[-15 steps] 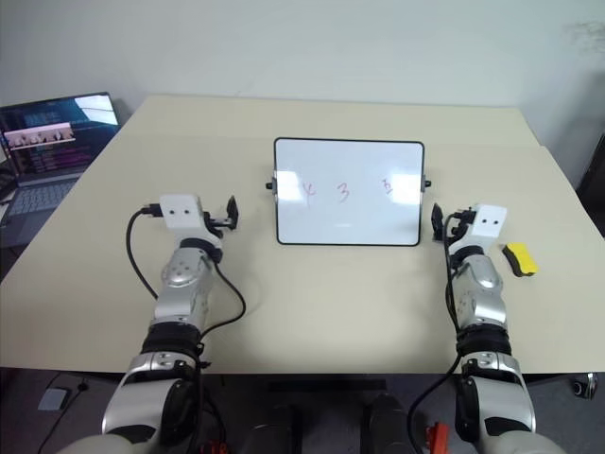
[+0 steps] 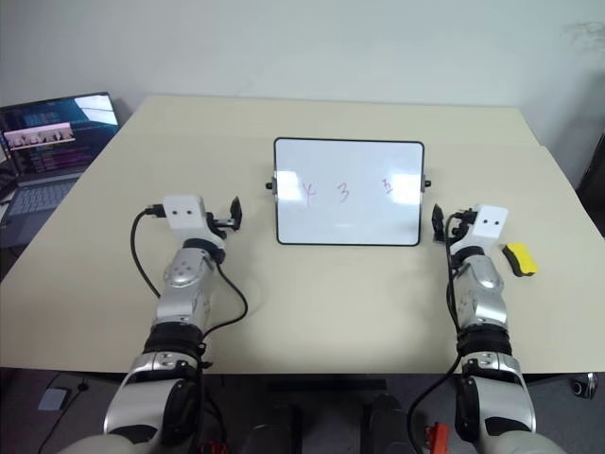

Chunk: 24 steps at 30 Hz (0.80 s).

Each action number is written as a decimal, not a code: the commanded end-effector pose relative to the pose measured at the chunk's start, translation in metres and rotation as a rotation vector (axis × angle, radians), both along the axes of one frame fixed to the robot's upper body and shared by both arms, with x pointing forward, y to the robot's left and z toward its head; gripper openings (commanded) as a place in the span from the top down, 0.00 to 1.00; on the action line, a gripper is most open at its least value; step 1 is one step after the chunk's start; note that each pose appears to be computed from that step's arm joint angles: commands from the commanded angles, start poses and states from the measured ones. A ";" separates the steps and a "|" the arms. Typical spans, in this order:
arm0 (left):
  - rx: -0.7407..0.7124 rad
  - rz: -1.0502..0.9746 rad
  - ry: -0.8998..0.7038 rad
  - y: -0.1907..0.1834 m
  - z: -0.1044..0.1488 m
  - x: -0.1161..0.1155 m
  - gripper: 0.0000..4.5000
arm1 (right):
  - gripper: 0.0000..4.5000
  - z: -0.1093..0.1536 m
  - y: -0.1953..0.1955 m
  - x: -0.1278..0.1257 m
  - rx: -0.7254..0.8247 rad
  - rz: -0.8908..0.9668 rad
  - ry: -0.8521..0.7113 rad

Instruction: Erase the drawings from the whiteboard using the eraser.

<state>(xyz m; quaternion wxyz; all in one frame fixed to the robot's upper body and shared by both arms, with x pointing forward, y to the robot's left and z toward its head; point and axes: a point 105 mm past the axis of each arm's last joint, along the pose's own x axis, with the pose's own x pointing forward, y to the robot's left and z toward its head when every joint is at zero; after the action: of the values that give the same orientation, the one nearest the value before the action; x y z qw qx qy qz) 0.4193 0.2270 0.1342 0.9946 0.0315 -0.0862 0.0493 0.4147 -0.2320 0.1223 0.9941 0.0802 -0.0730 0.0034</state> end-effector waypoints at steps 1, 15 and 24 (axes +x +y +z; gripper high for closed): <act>0.002 -0.006 -0.055 -0.001 0.017 0.002 0.00 | 0.01 0.020 -0.005 -0.002 -0.003 -0.005 -0.067; 0.018 -0.043 -0.041 -0.006 0.023 0.007 0.00 | 0.01 0.023 -0.009 -0.008 -0.010 -0.016 -0.080; 0.055 -0.093 -0.084 0.000 0.054 0.001 0.00 | 0.01 0.049 -0.012 -0.018 -0.068 0.020 -0.116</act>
<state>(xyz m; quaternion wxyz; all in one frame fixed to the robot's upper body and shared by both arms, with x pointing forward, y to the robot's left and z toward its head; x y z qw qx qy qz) 0.4234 0.2251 0.1456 0.9965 0.0406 -0.0722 0.0140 0.4007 -0.2398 0.1389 0.9943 0.0608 -0.0865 0.0110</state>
